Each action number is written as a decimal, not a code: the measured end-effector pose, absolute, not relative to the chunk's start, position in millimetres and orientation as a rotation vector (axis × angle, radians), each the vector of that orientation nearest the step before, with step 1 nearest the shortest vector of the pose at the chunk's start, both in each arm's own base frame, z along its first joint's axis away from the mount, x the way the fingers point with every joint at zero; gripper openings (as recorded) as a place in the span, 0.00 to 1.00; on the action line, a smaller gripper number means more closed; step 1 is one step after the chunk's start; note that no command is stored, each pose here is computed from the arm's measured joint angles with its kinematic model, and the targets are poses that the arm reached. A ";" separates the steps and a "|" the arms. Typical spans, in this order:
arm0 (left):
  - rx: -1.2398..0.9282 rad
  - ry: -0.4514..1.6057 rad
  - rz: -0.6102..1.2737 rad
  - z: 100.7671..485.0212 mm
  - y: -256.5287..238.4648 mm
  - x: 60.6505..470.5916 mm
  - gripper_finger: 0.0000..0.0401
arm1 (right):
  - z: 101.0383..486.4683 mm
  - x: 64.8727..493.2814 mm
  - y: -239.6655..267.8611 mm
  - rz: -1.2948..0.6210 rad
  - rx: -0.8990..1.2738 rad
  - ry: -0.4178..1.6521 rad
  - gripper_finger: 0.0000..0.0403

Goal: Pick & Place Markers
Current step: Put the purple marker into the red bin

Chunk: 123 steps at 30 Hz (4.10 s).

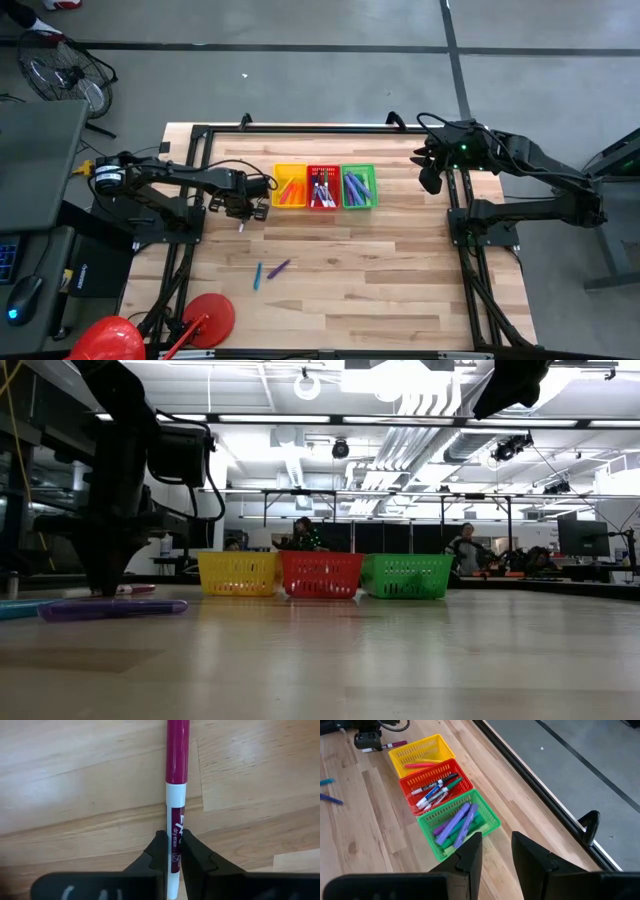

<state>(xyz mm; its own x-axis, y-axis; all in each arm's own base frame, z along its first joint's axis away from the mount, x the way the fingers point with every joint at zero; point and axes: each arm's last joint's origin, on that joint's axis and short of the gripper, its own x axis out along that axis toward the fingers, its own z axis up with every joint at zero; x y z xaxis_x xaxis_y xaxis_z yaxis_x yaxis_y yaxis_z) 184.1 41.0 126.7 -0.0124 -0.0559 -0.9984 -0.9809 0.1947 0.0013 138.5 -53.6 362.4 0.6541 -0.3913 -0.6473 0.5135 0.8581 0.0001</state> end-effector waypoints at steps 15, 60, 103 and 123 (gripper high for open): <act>-1.068 1.357 1.005 128.4 41.6 185.9 0.05 | 362.4 138.5 -53.6 -0.522 0.208 0.682 0.23; -0.503 0.751 0.840 320.4 70.4 257.2 0.04 | 362.1 208.4 -68.5 -0.193 0.243 0.487 0.24; -0.285 0.245 0.305 367.7 58.8 315.6 0.05 | 343.2 305.3 -118.3 0.109 0.264 0.079 0.49; -0.270 0.204 0.259 371.4 58.2 317.7 0.05 | 345.3 305.4 -117.8 0.126 0.251 0.060 0.07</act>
<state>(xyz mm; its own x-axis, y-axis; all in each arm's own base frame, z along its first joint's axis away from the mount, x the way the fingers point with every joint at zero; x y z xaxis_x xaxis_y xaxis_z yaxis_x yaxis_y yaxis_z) 317.7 58.2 371.4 0.9464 0.2239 -0.2327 -0.2783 0.9311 -0.2360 305.4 -117.8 345.3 0.9903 0.1322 -0.0438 -0.1171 0.9607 0.2515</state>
